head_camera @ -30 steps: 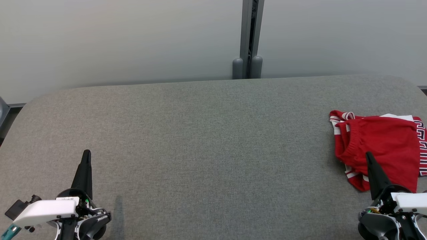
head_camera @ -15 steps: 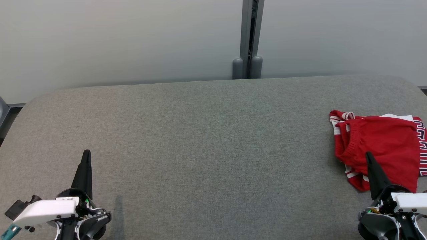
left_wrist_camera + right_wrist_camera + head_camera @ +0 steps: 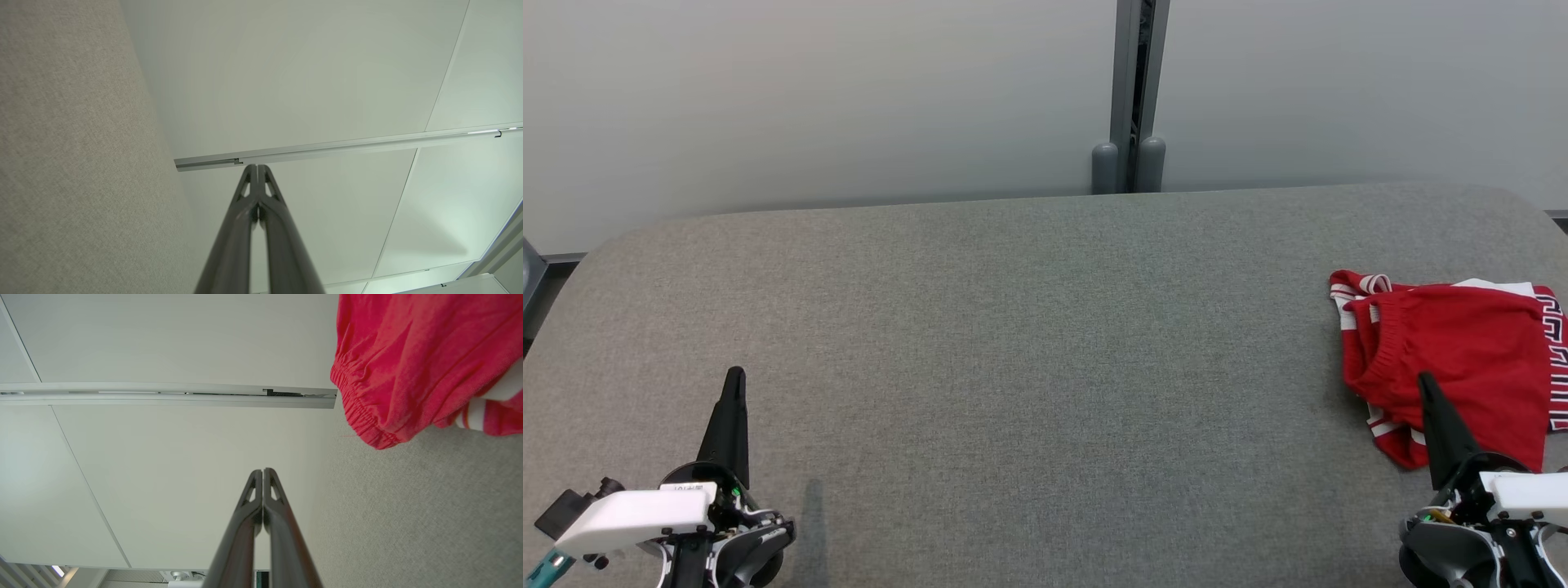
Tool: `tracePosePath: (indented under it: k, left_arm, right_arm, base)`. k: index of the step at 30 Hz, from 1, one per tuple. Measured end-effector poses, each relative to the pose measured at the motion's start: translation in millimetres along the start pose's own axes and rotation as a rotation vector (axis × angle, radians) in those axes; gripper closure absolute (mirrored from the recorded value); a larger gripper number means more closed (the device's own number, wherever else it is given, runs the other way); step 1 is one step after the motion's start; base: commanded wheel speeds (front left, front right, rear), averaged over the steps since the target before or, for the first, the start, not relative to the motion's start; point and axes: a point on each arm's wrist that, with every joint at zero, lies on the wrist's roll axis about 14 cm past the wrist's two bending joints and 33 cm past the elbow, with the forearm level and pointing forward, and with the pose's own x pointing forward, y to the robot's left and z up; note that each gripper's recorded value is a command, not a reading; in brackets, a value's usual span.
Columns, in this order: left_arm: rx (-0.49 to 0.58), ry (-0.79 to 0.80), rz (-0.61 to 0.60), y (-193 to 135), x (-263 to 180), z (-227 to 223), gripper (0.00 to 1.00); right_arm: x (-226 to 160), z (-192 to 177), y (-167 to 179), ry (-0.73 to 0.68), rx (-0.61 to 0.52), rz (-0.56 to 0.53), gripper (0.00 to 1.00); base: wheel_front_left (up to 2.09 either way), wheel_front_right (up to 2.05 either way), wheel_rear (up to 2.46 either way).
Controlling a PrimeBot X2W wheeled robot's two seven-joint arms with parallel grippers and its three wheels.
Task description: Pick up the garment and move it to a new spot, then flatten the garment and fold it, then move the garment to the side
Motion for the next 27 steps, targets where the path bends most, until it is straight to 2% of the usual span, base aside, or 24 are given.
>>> tracePosePath:
  k: [27]
  left_arm:
    - [0.0, 0.0, 0.0, 0.0, 0.0, 0.1, 1.0]
  right_arm:
    - [0.0, -0.2, -0.1, 0.001, 0.001, 0.0, 1.0]
  base:
    - [0.0, 0.0, 0.0]
